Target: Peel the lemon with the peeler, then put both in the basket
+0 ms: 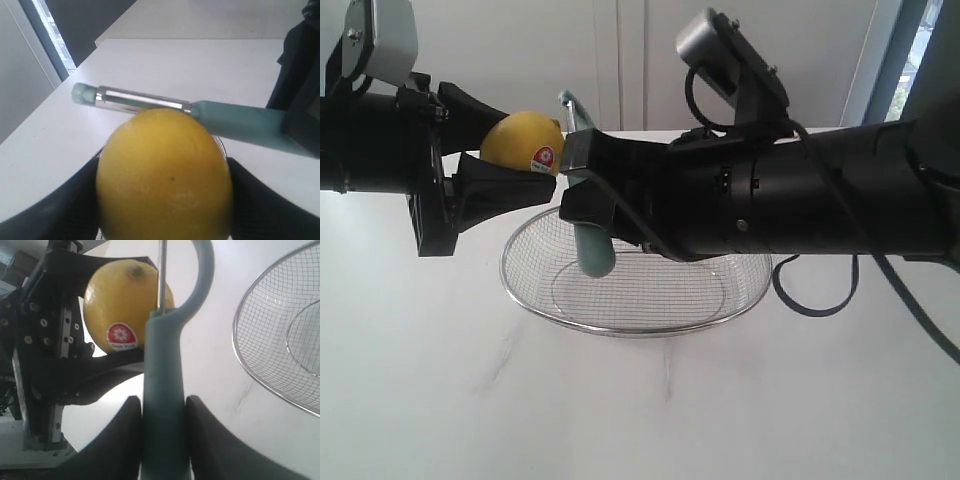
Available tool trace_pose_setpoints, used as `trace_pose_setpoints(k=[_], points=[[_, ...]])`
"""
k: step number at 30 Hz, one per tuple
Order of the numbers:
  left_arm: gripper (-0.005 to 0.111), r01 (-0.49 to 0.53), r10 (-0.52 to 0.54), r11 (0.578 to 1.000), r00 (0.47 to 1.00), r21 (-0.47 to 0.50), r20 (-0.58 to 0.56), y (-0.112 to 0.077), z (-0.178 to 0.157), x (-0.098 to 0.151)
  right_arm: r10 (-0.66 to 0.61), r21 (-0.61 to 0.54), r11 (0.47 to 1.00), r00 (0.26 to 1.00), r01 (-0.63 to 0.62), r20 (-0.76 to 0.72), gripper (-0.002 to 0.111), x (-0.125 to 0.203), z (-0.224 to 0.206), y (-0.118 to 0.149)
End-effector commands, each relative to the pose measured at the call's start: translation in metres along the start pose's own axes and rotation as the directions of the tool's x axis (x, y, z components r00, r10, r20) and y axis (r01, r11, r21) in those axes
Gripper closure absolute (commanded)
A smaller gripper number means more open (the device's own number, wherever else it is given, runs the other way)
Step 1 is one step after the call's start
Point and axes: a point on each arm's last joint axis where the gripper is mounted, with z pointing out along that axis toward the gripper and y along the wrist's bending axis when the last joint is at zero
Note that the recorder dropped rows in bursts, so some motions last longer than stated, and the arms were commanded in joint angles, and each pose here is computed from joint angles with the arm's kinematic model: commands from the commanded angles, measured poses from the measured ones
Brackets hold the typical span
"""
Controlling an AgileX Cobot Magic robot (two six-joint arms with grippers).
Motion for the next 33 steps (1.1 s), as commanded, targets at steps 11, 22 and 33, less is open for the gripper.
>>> trace_pose_setpoints(k=[11,22,33], points=[[0.107,0.021,-0.021,1.000,0.999,0.007,0.026,-0.002,0.000,-0.003,-0.169,-0.049,0.983,0.978,0.176,0.125,0.108,-0.010,-0.046,0.024],[0.107,0.025,-0.025,1.000,0.999,0.018,0.031,-0.003,0.000,-0.004,-0.233,0.178,0.963,0.960,0.204,0.157,0.108,-0.018,-0.087,0.002],[0.107,0.025,-0.025,1.000,0.999,0.018,0.031,-0.003,0.000,-0.004,0.000,0.272,0.962,0.999,0.014,-0.052,0.108,-0.015,-0.015,-0.073]])
